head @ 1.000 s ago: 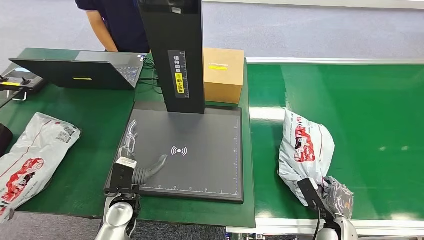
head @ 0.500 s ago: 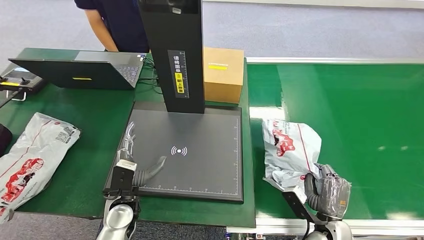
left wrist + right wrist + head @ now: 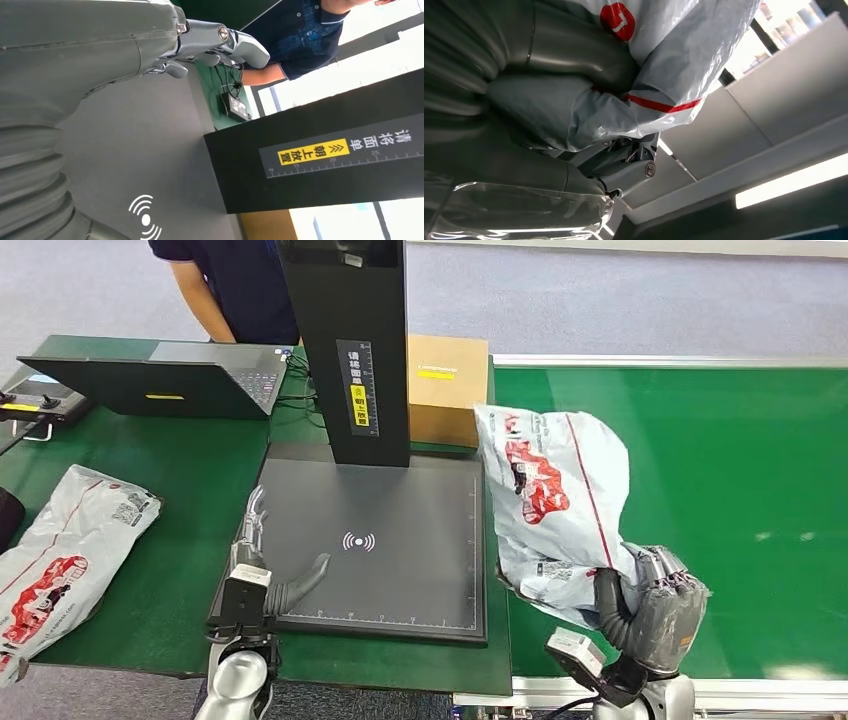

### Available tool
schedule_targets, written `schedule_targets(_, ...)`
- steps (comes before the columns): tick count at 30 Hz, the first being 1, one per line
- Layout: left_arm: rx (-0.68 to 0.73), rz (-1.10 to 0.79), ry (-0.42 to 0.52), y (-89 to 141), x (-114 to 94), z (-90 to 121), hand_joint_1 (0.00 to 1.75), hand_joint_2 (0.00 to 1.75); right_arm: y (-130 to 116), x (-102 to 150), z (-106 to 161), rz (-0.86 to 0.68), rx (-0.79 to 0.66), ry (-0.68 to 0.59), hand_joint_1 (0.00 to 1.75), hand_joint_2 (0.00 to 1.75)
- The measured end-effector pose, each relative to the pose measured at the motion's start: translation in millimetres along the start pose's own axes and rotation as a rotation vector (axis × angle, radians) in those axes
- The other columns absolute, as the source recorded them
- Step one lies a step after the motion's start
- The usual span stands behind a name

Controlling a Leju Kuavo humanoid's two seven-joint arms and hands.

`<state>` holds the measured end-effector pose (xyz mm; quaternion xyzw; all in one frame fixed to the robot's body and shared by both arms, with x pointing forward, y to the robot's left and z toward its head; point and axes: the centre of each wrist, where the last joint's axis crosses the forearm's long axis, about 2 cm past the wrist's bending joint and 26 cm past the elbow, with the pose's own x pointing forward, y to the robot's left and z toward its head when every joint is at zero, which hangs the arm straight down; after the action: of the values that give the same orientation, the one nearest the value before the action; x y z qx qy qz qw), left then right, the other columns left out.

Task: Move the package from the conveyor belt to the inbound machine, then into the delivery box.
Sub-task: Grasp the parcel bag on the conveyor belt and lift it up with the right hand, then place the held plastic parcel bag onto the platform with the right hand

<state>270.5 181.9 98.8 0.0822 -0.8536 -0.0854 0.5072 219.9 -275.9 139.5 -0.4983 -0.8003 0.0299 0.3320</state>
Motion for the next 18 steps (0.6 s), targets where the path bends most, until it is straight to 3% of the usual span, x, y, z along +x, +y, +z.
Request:
schedule_targets(6, 0.006, 0.005, -0.015, 0, 0, -4, 0.0, 1.75, 23, 34, 1, -0.165, 0.033, -0.032, 1.41, 1.75)
schedule_targets(11, 0.018, 0.004, -0.014, 0, 0, -4, 0.0, 1.75, 50, 64, 10, -0.302, 0.15, -0.071, 1.46, 1.75)
schedule_targets(18, 0.04, -0.009, 0.0, 0, 0, -1, 0.0, 1.75, 95, 86, 21, -0.491, 0.336, -0.032, 1.48, 1.75)
